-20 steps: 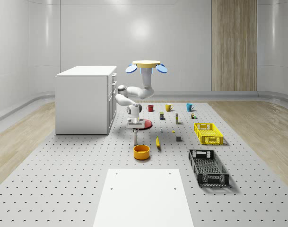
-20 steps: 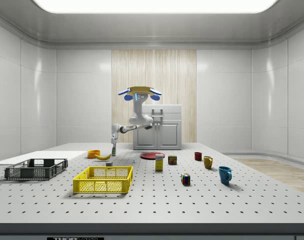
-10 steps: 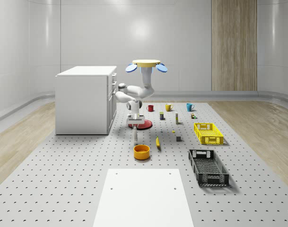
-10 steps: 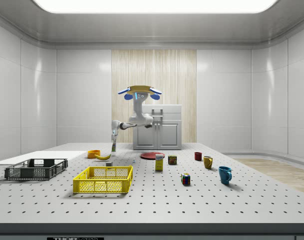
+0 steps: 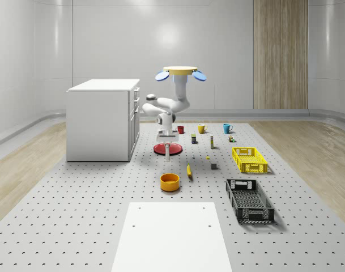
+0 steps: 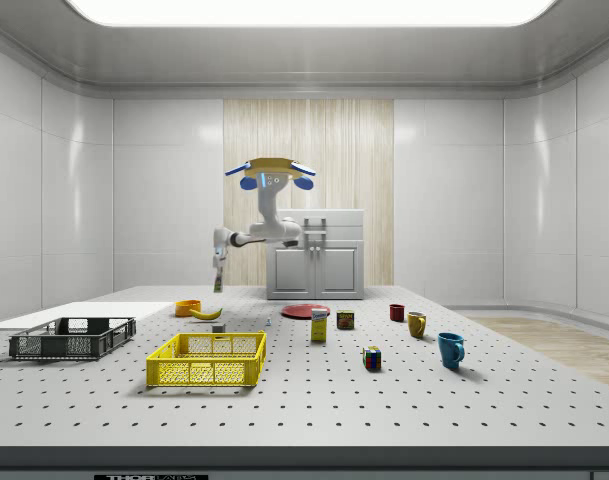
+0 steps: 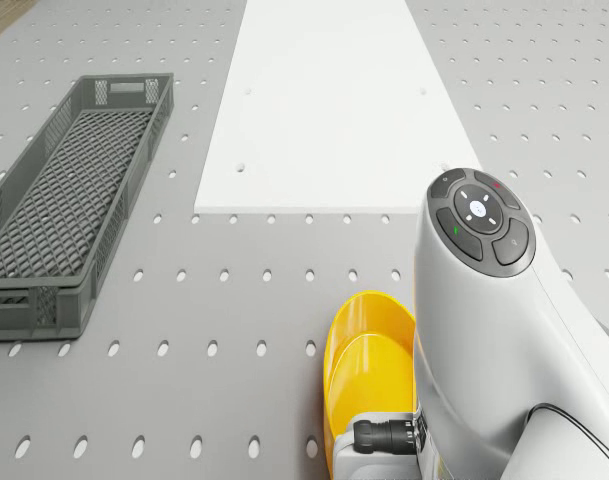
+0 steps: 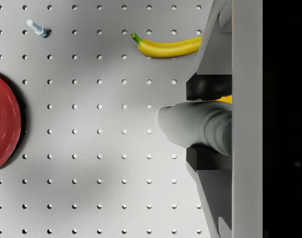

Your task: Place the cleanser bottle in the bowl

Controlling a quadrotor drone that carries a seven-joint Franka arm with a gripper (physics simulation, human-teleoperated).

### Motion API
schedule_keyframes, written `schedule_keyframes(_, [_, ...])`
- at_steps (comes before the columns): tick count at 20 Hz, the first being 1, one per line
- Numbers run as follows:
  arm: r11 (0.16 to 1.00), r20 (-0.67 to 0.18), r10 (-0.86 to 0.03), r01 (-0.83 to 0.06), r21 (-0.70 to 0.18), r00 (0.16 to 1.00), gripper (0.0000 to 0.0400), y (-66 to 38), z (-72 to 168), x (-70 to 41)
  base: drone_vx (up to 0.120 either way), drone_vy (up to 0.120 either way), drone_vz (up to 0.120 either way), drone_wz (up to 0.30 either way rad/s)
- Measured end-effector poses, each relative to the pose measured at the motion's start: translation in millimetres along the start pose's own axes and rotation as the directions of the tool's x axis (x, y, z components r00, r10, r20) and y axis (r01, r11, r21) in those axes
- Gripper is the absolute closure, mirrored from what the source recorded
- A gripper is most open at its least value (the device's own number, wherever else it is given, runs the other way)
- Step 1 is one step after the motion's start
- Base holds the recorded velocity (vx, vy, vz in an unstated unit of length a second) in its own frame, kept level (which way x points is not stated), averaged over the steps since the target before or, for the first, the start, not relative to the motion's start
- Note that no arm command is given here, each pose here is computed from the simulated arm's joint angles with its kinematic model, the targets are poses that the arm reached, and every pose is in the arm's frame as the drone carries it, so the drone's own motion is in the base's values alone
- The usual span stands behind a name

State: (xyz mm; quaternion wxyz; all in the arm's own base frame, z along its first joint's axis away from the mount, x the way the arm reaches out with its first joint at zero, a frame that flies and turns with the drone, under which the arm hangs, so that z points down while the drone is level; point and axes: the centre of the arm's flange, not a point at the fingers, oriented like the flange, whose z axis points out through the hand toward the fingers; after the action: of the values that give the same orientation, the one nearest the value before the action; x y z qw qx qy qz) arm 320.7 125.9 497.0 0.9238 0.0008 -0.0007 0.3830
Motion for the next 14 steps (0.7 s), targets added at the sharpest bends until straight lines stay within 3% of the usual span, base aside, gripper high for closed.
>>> schedule_keyframes(2, [1.000,0.000,0.000,0.000,0.000,1.000,0.0276,0.0,-0.9,0.0,0.060,0.000,0.020,0.000])
schedule_keyframes(14, [1.000,0.000,0.000,0.000,0.000,1.000,0.0276,0.0,-2.2,0.0,0.120,0.000,0.000,0.000])
